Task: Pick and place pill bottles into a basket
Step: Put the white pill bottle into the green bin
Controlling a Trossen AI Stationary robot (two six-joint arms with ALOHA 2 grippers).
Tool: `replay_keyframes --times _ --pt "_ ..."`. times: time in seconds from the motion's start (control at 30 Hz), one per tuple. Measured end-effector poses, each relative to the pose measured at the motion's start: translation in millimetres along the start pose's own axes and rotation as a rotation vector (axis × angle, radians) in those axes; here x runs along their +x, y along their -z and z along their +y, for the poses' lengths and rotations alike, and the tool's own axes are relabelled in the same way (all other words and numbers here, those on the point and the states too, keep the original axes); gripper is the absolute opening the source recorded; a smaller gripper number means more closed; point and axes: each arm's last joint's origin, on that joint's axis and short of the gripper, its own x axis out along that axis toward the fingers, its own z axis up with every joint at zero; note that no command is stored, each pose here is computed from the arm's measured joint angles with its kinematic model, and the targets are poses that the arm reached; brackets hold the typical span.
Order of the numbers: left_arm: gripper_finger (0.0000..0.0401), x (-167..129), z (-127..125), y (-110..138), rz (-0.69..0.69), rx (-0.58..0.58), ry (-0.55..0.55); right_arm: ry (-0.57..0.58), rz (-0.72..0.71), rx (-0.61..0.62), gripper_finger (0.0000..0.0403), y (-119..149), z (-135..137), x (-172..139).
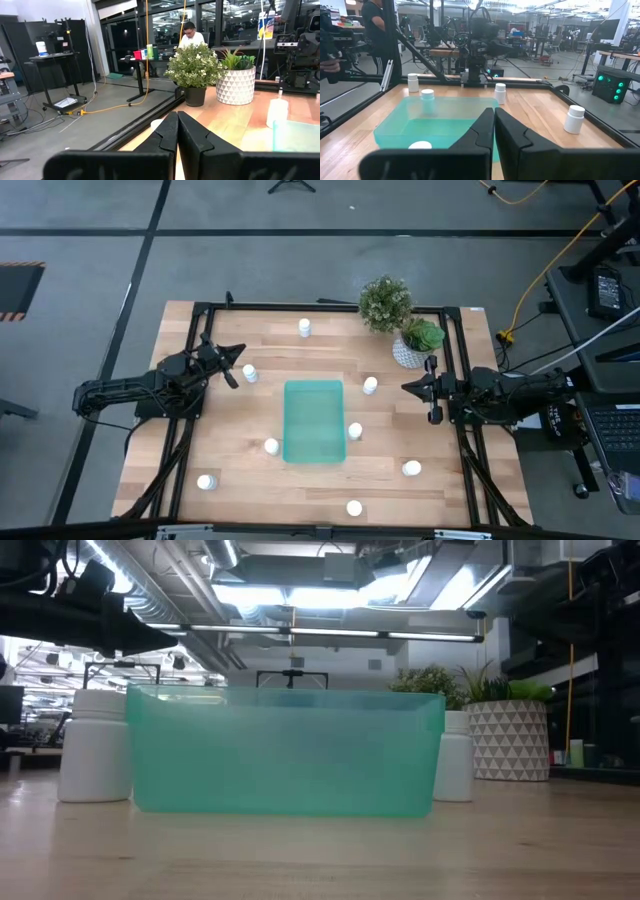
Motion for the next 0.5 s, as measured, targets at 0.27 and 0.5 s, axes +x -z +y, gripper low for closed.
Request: replay_keyframes --times 0.27,0.5 --pt "0.0004 -0.9 -6.2 -4.9 -0.066 0.004 0.227 0.028 -0.007 -0.003 0.0019 -0.8 -0.8 0.0" --pt "0.0004 -2.6 -12.0 -4.5 -0.061 -0.042 0.433 0.034 -0.078 -0.019 0.0019 -7.8 -1.3 -0.3"
